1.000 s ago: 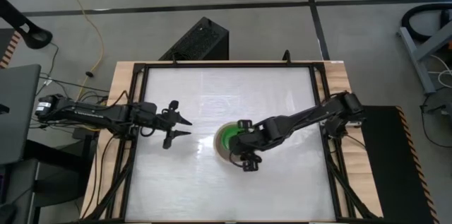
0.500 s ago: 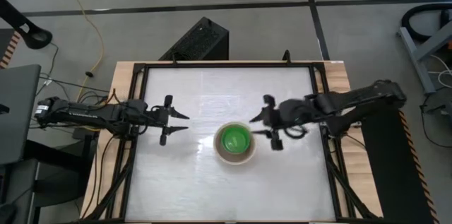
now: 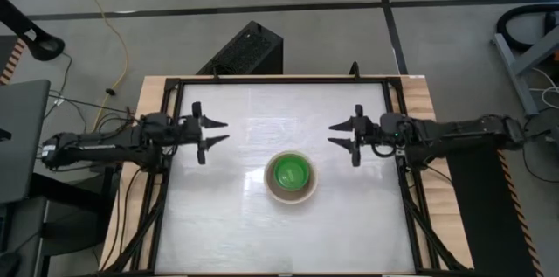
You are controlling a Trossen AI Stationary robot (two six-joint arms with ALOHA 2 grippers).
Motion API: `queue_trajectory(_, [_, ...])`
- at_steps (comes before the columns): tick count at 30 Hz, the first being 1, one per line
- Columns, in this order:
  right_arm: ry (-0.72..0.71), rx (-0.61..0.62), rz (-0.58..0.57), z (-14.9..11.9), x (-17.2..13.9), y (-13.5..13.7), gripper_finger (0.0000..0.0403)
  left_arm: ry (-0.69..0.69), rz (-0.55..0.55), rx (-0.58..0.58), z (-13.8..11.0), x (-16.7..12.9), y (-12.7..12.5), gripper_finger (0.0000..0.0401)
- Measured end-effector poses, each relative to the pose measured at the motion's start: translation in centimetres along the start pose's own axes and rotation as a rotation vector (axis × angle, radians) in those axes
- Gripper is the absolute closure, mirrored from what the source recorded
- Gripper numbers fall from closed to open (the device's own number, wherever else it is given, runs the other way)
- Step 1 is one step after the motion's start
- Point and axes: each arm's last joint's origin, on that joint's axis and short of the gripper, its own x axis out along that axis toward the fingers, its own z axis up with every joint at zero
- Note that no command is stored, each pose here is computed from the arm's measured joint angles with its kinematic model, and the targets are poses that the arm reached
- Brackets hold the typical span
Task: Nest bowls inside each other
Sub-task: Return to Home Position
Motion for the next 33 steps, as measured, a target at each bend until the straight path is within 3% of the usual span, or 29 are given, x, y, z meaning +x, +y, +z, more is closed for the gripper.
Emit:
queue_trajectory(6, [-0.014, 0.103, -0.068, -4.2, -1.4, -1.4, 0.0214, 0.017, 0.092, -0.061, -0.2, -0.9, 1.3, 0.0243])
queue_trajectory(10, [-0.047, 0.153, -0.102, -6.3, -2.6, -2.0, 0.0242, 0.02, 0.087, -0.081, -0.2, -1.3, 1.4, 0.0243])
queue_trajectory(16, [-0.125, 0.178, -0.121, -7.6, -4.6, -2.5, 0.0307, 0.001, 0.059, -0.104, -0.2, -1.6, 1.4, 0.0243])
queue_trajectory(19, [-0.144, 0.187, -0.124, -8.4, -5.4, -2.5, 0.0332, -0.014, 0.062, -0.136, -1.6, -1.6, 1.2, 0.0243])
queue_trajectory(28, [-0.231, 0.198, -0.119, -11.1, -5.0, -2.6, 0.0372, -0.076, 0.112, -0.228, -4.7, -2.3, 0.9, 0.0243])
queue_trajectory(33, [-0.251, 0.155, -0.028, -11.1, -5.0, -2.5, 0.0394, -0.117, 0.109, -0.232, -5.1, -2.7, 0.8, 0.0243])
